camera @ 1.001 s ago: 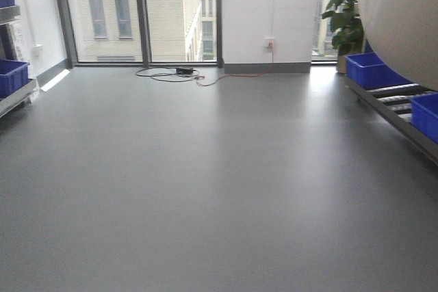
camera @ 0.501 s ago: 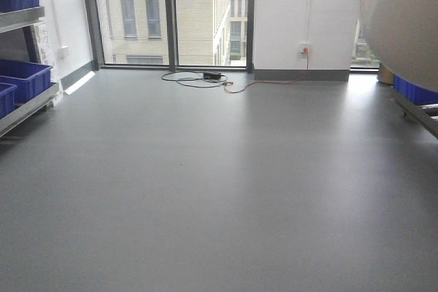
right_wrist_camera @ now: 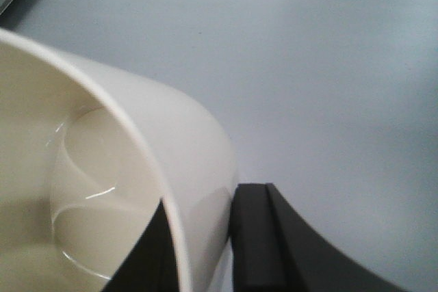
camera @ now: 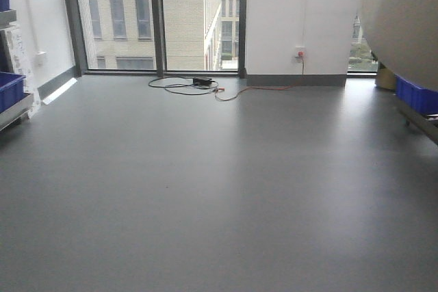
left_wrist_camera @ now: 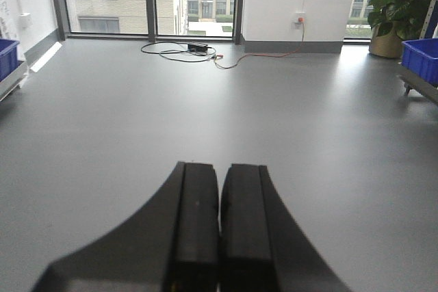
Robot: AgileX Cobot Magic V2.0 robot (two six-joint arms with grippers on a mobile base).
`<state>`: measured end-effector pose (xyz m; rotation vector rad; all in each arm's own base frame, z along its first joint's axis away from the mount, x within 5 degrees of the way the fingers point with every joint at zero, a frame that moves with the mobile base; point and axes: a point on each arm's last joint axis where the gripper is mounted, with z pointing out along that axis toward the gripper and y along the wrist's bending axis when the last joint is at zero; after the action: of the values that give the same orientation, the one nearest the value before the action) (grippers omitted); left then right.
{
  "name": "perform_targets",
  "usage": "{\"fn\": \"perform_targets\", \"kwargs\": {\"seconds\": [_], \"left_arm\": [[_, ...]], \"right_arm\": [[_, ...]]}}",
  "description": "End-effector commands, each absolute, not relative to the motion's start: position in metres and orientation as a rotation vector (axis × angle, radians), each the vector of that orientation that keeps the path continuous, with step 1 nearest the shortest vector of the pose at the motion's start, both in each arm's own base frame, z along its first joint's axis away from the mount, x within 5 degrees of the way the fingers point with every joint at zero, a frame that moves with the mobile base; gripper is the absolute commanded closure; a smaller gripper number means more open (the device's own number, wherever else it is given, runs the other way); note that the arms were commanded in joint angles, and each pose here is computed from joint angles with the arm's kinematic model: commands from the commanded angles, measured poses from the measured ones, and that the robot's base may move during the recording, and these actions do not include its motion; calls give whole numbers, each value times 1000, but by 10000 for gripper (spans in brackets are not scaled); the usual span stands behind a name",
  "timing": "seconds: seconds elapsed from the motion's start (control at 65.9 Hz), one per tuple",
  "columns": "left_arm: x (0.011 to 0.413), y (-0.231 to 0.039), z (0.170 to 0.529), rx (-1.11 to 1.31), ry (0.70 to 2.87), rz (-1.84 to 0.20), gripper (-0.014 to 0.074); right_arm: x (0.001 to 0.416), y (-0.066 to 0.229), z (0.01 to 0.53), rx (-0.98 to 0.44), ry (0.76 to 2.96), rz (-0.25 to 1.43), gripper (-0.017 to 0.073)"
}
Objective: Move white bin to right shelf second layer
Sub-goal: 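Drive toward the windows alongside the blue-bin shelves, then turn toward the roller shelf rack and approach its second layer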
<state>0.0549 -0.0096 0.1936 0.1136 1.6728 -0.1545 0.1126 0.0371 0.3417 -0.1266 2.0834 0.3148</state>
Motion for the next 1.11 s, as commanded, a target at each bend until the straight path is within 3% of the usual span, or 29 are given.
{"fn": "perform_targets", "kwargs": {"seconds": [0.0, 1.092], "left_arm": [[55, -10, 193, 103, 1596, -171, 509], [55, -10, 193, 103, 1596, -171, 509]], "right_arm": [[115, 37, 359, -123, 1963, 324, 507], [115, 37, 359, -123, 1964, 323, 507]]}}
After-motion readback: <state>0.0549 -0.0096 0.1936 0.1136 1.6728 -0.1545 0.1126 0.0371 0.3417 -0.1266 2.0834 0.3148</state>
